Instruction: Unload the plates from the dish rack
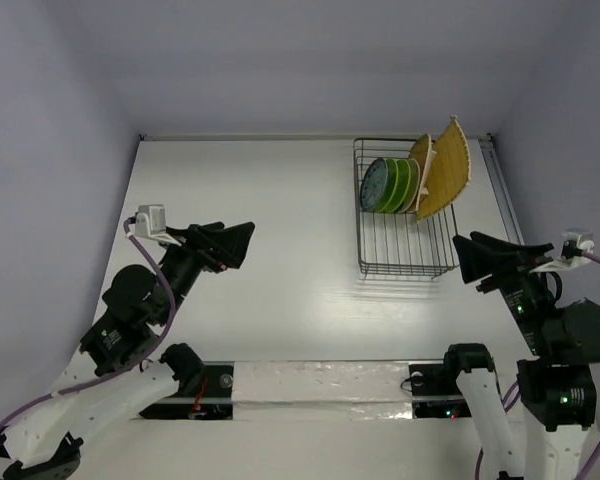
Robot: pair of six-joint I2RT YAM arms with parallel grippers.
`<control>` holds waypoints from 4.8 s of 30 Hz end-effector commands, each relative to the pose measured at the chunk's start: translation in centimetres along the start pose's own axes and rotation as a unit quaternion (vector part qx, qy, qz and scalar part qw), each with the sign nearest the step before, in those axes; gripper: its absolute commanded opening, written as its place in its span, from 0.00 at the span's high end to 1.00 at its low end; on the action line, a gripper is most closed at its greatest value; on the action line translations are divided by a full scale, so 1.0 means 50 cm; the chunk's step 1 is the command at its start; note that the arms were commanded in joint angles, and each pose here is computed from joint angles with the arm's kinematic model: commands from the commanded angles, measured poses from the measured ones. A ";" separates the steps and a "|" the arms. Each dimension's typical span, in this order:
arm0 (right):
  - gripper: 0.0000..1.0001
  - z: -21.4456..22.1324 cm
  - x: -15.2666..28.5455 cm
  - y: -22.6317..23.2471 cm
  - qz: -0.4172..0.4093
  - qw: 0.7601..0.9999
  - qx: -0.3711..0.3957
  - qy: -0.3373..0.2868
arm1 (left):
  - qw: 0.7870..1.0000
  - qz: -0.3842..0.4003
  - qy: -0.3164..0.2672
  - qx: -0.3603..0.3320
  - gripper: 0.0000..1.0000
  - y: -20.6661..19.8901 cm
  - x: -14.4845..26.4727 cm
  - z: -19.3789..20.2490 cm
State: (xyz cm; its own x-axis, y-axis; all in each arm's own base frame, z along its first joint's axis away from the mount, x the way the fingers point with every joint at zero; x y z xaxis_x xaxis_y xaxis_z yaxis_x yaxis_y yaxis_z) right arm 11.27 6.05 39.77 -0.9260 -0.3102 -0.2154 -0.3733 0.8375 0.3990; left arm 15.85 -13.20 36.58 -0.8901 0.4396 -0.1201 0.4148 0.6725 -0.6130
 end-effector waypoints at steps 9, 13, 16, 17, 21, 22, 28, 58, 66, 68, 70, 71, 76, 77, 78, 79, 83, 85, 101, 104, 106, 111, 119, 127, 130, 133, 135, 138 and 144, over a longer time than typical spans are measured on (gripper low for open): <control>1.00 -0.003 -0.051 -0.032 0.042 0.998 0.007 0.039 | 0.996 -0.027 0.043 -0.072 0.01 0.060 0.003 0.071; 1.00 0.015 -0.108 -0.050 0.040 0.997 -0.010 0.073 | 0.996 -0.015 0.038 -0.078 0.21 0.053 0.018 0.056; 1.00 0.027 -0.155 -0.062 0.041 0.994 -0.020 0.096 | 0.994 -0.022 0.035 -0.098 0.76 0.054 0.030 0.037; 1.00 0.030 -0.167 -0.060 0.037 0.994 -0.021 0.103 | 0.994 -0.024 0.031 -0.103 0.86 0.053 0.033 0.029; 1.00 0.059 -0.256 -0.039 0.061 0.989 -0.006 0.136 | 0.989 -0.057 0.044 -0.126 1.00 0.084 0.029 0.048; 1.00 0.101 -0.299 -0.071 0.118 0.979 0.011 0.168 | 0.989 -0.066 0.044 -0.126 1.00 0.092 0.027 0.054; 0.92 0.135 -0.414 -0.119 0.216 0.952 0.085 0.199 | 0.985 -0.095 0.047 -0.134 1.00 0.114 0.033 0.059; 0.66 0.407 -0.618 -0.296 0.307 0.870 0.151 0.354 | 0.983 -0.093 0.066 -0.143 0.63 0.117 0.015 0.076; 0.75 0.436 -0.622 -0.323 0.322 0.861 0.153 0.362 | 0.983 -0.101 0.060 -0.145 0.63 0.123 0.013 0.071; 0.82 0.431 -0.623 -0.323 0.325 0.862 0.155 0.356 | 0.983 -0.099 0.059 -0.143 0.63 0.121 0.013 0.070; 0.85 0.421 -0.626 -0.324 0.328 0.862 0.161 0.352 | 0.983 -0.098 0.057 -0.142 0.63 0.122 0.013 0.068; 0.89 0.418 -0.627 -0.325 0.330 0.861 0.165 0.351 | 0.983 -0.097 0.058 -0.143 0.63 0.121 0.012 0.069; 0.95 0.370 -0.627 -0.316 0.337 0.864 0.179 0.329 | 0.983 -0.097 0.056 -0.144 0.63 0.122 0.011 0.067; 0.96 0.359 -0.627 -0.313 0.339 0.865 0.181 0.324 | 0.983 -0.101 0.054 -0.144 0.63 0.125 0.011 0.064; 0.97 0.346 -0.627 -0.309 0.338 0.866 0.184 0.318 | 0.983 -0.097 0.054 -0.143 0.63 0.123 0.011 0.065; 0.97 0.325 -0.627 -0.300 0.335 0.871 0.183 0.308 | 0.983 -0.097 0.053 -0.144 0.63 0.124 0.009 0.064; 0.99 0.261 -0.624 -0.273 0.328 0.886 0.179 0.274 | 0.983 -0.096 0.054 -0.144 0.62 0.126 0.006 0.063; 1.00 0.237 -0.623 -0.253 0.319 0.894 0.176 0.261 | 0.983 -0.096 0.054 -0.145 0.62 0.127 0.005 0.062; 1.00 0.229 -0.575 0.102 0.015 0.967 0.067 0.247 | 0.983 -0.116 0.028 -0.142 0.62 0.140 0.012 0.039; 1.00 0.338 -0.579 0.183 -0.048 0.954 0.039 0.293 | 0.982 -0.124 0.016 -0.138 0.62 0.142 0.019 0.031; 1.00 0.400 -0.571 0.241 -0.084 0.945 0.017 0.317 | 0.982 -0.131 0.009 -0.136 0.62 0.146 0.022 0.026; 1.00 0.544 -0.537 0.289 -0.116 0.915 0.001 0.387 | 0.982 -0.138 -0.006 -0.130 0.62 0.149 0.034 0.015; 1.00 0.729 -0.404 0.249 -0.114 0.864 -0.008 0.491 | 0.982 -0.132 -0.003 -0.132 0.62 0.145 0.028 0.016; 1.00 0.815 -0.344 0.205 -0.080 0.840 0.014 0.537 | 0.982 -0.132 0.000 -0.132 0.62 0.147 0.027 0.019; 0.86 0.847 -0.329 0.185 -0.066 0.827 0.025 0.557 | 0.982 -0.131 0.002 -0.133 0.62 0.147 0.025 0.021; 0.78 0.863 -0.319 0.169 -0.057 0.823 0.033 0.564 | 0.982 -0.131 0.003 -0.133 0.62 0.148 0.025 0.022; 0.72 0.860 -0.321 0.162 -0.049 0.828 0.039 0.558 | 0.982 -0.133 0.003 -0.133 0.62 0.149 0.025 0.022; 0.62 0.850 -0.324 0.161 -0.044 0.832 0.042 0.551 | 0.982 -0.132 0.003 -0.132 0.62 0.148 0.026 0.022; 0.47 0.771 -0.342 0.177 -0.042 0.855 0.048 0.515 | 0.982 -0.133 0.004 -0.133 0.62 0.149 0.026 0.022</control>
State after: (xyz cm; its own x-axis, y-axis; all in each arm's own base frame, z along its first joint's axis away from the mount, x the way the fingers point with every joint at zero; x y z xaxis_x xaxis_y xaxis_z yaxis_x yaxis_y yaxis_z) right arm 25.28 36.07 7.84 -0.3776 -0.5246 0.7630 -0.4621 0.8209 0.3357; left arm 17.22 -8.09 30.83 -0.9716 0.2332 0.0395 0.2001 0.8996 -0.3881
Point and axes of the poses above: each gripper's point midway between its finger pads, its own x axis back along the fingers, its own y axis along the line the jaws close on, z = x × y, the point moved 4 cm from there along x, back along the fingers
